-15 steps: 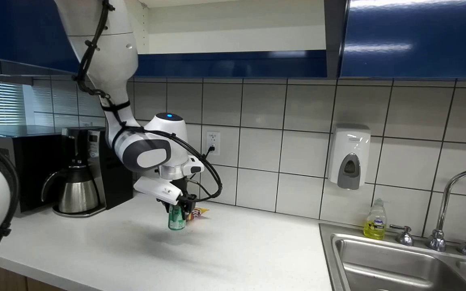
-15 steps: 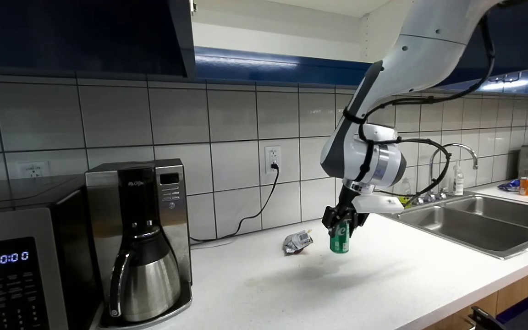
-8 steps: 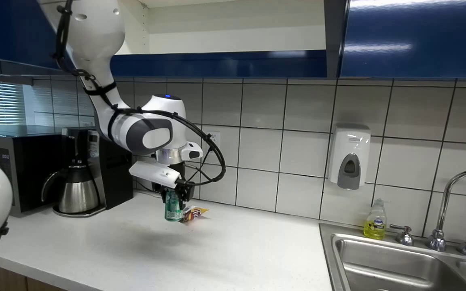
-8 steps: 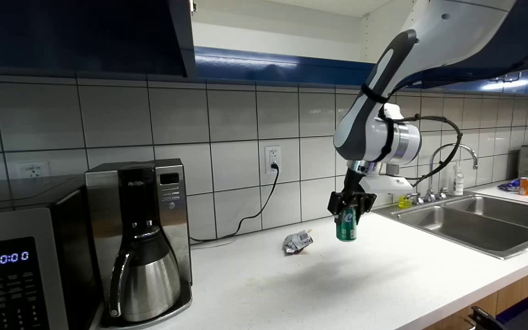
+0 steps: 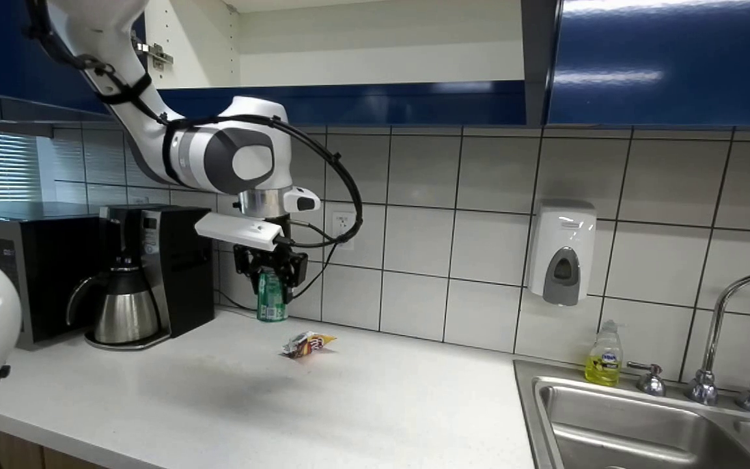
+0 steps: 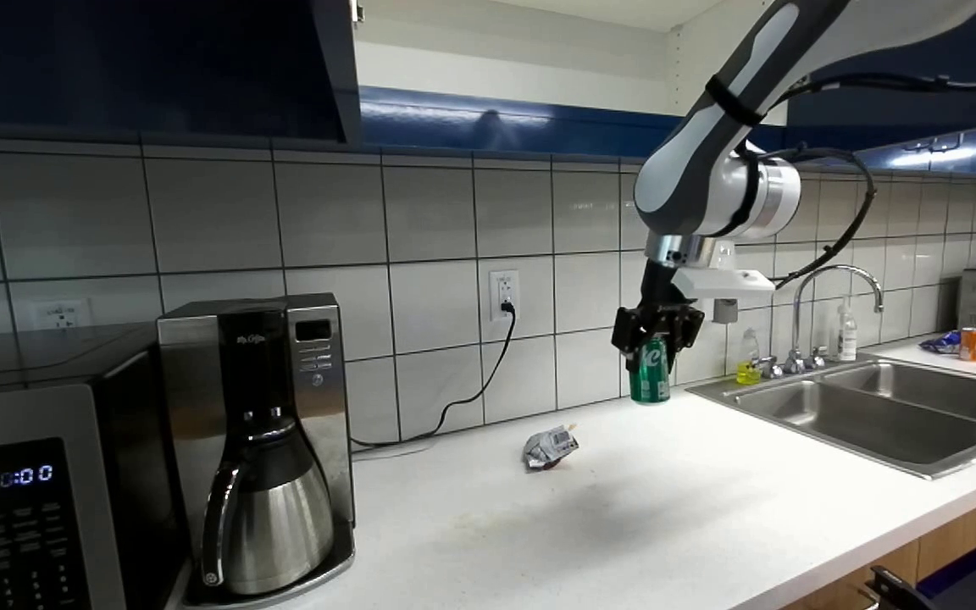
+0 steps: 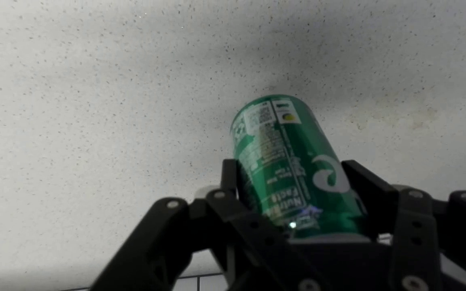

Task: Put the can in the cabinet

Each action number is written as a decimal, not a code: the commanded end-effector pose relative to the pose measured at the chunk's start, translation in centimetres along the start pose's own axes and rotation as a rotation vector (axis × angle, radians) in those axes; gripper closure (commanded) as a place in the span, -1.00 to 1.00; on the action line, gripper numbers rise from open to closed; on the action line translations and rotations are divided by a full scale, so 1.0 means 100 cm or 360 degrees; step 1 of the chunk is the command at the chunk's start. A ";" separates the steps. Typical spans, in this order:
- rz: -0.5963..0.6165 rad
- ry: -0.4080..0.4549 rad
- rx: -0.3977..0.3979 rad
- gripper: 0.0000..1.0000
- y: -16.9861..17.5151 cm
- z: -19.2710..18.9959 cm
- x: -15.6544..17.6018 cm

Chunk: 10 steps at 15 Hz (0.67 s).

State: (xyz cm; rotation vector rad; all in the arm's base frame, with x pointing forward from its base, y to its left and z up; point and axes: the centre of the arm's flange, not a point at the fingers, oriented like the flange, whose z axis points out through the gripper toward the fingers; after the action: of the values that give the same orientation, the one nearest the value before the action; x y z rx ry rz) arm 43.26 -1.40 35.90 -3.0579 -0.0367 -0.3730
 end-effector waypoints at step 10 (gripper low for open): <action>0.0011 0.0045 0.0052 0.18 -0.030 -0.141 -0.013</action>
State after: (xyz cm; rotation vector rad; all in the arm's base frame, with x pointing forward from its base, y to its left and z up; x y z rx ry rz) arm 39.92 0.26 45.51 -3.0267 -0.0554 -0.3850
